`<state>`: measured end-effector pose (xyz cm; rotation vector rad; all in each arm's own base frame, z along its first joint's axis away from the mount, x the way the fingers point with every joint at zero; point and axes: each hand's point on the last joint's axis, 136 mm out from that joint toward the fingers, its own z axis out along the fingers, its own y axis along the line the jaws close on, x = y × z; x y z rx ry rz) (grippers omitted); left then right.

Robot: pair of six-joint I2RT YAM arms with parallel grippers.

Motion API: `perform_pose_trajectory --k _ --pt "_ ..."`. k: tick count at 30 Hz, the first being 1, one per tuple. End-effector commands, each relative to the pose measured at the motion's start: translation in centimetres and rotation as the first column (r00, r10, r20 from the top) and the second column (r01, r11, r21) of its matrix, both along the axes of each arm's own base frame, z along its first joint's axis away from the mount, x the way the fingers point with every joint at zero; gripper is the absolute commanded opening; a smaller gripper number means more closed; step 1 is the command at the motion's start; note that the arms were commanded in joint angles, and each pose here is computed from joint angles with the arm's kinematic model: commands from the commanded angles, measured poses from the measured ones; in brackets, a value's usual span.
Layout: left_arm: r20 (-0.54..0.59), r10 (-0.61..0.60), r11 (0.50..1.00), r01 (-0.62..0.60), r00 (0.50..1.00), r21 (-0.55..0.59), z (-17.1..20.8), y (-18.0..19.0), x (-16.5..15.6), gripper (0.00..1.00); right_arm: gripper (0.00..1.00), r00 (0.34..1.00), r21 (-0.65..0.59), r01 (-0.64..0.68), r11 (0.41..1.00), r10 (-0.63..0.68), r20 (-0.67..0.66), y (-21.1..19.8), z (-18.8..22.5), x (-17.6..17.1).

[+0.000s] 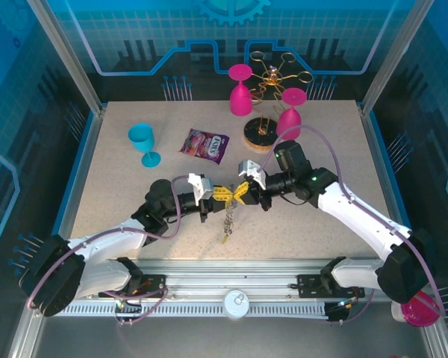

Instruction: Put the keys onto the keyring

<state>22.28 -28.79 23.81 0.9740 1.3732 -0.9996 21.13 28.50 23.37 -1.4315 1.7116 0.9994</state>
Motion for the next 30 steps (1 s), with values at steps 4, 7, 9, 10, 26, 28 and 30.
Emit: perform_pose_trajectory --k 4,7,9,10,26,28,30 --pt "0.026 0.027 0.995 -0.029 0.999 0.099 0.1 0.1 0.4 0.15 0.0 0.999 -0.06 -0.043 0.997 0.044 0.003 0.3 0.4 -0.5" --pt "0.022 0.025 0.991 -0.027 0.999 0.132 -0.3 0.2 0.5 0.16 0.0 0.999 -0.09 -0.053 0.995 0.053 0.005 0.4 0.2 -0.7" --pt "0.019 0.017 0.988 -0.02 1.0 0.152 -0.6 0.2 0.4 0.15 0.0 0.998 -0.116 -0.06 0.991 0.061 0.005 0.5 0.1 -0.8" --pt "0.017 0.015 0.987 -0.018 1.0 0.161 -0.8 0.1 0.5 0.15 0.0 0.998 -0.125 -0.066 0.99 0.067 0.006 0.6 0.1 -0.9" --pt "0.043 0.029 0.982 -0.037 0.999 0.183 -0.4 0.4 0.6 0.0 0.18 0.999 -0.141 -0.025 0.99 0.031 0.038 0.7 2.6 -0.4" --pt "0.06 0.047 0.993 -0.053 0.997 0.106 0.9 0.5 0.5 0.0 0.29 0.999 -0.087 0.02 0.996 -0.017 0.033 0.1 2.6 0.0" --pt "0.065 0.05 0.998 -0.052 0.997 0.037 2.2 0.7 0.3 0.0 0.3 0.998 -0.032 0.053 0.998 -0.052 0.027 -0.4 2.7 0.2"
